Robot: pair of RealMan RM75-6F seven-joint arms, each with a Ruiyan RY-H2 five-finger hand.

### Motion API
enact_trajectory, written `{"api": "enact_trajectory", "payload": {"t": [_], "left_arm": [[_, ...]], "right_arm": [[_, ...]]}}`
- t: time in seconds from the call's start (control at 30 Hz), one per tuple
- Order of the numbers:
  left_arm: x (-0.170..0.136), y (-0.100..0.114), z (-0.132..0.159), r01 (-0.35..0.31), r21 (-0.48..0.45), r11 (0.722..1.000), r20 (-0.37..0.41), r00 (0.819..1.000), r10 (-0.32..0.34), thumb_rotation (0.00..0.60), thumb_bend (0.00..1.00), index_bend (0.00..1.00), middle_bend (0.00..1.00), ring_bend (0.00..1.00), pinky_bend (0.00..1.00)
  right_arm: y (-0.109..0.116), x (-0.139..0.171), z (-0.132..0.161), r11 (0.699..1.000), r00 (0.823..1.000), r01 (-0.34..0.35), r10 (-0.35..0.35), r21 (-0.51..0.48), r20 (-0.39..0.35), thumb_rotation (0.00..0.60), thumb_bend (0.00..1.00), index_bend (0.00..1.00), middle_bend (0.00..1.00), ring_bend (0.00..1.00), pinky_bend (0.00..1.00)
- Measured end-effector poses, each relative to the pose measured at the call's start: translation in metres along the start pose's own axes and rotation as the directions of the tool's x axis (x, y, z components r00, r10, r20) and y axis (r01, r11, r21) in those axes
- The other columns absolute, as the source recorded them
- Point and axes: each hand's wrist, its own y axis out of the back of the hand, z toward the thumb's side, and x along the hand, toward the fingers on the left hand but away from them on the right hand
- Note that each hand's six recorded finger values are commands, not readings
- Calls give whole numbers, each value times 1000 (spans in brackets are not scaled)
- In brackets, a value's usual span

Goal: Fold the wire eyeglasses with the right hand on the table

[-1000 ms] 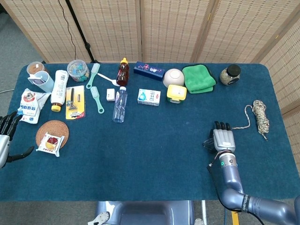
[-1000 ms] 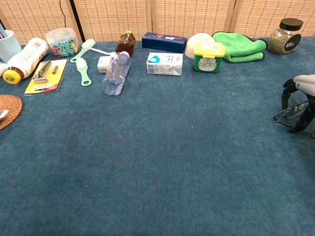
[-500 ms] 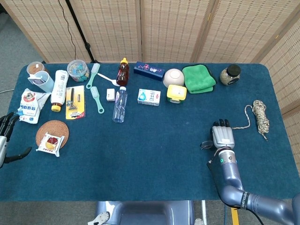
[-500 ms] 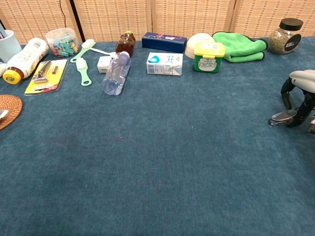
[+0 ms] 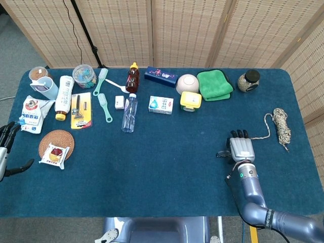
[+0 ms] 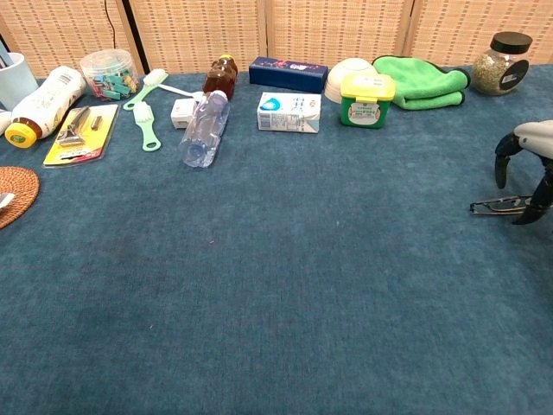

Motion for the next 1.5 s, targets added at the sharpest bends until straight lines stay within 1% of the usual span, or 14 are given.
{"api": "enact_trajectory", "payload": {"t": [0.1, 0.2, 0.27, 0.4, 0.47, 0.57, 0.73, 0.83, 1.13, 1.5], "left_arm": [[0, 0, 0, -1, -1, 1000, 2, 1000, 1, 443, 199, 0, 0, 0, 0], [-1, 1, 1, -4, -5, 1000, 6, 1000, 4, 444, 199, 0, 0, 0, 0], [-1, 1, 1, -5, -6, 1000, 6, 1000, 5, 443, 199, 0, 0, 0, 0], [-2, 2, 1, -6, -6, 1000, 5, 1000, 6, 443, 199, 0, 0, 0, 0], [-2, 2, 1, -7, -7, 1000, 6, 1000, 7, 443, 198, 0, 0, 0, 0], [-2, 2, 1, -7, -6, 1000, 8, 1000, 7, 443, 199, 0, 0, 0, 0], [-3, 4, 1, -8, -3, 1000, 10, 1000, 8, 442, 199, 0, 0, 0, 0], [-4, 4, 1, -9, -2, 1000, 8, 1000, 9, 442, 199, 0, 0, 0, 0], [-5, 5, 0, -7, 1, 1000, 4, 1000, 7, 441, 198, 0, 0, 0, 0], [-7, 5, -3, -4, 5, 1000, -6, 1000, 4, 442, 199, 0, 0, 0, 0]], "right_arm": [[10, 11, -3, 1000, 1000, 17, -17, -11, -9, 600, 130, 419, 120, 39, 23], [21, 18, -6, 998, 999, 44, -45, -41, -23, 600, 130, 370, 121, 57, 123], [27, 20, -6, 995, 998, 58, -61, -84, -34, 600, 129, 306, 116, 69, 183], [36, 23, -8, 980, 995, 70, -83, -184, -60, 600, 129, 194, 86, 71, 244], [38, 24, -8, 969, 993, 66, -87, -240, -77, 600, 129, 147, 65, 70, 264], [40, 26, -7, 952, 990, 51, -88, -302, -108, 600, 130, 109, 47, 67, 268], [32, 29, -7, 931, 987, 8, -66, -366, -146, 600, 129, 86, 29, 63, 268], [24, 29, -8, 923, 986, -19, -46, -384, -160, 600, 130, 84, 26, 61, 268], [4, 28, -3, 925, 983, -68, -2, -373, -185, 600, 129, 92, 26, 60, 268], [-6, 34, 5, 926, 978, -90, 12, -367, -209, 600, 129, 98, 35, 61, 272]]}}
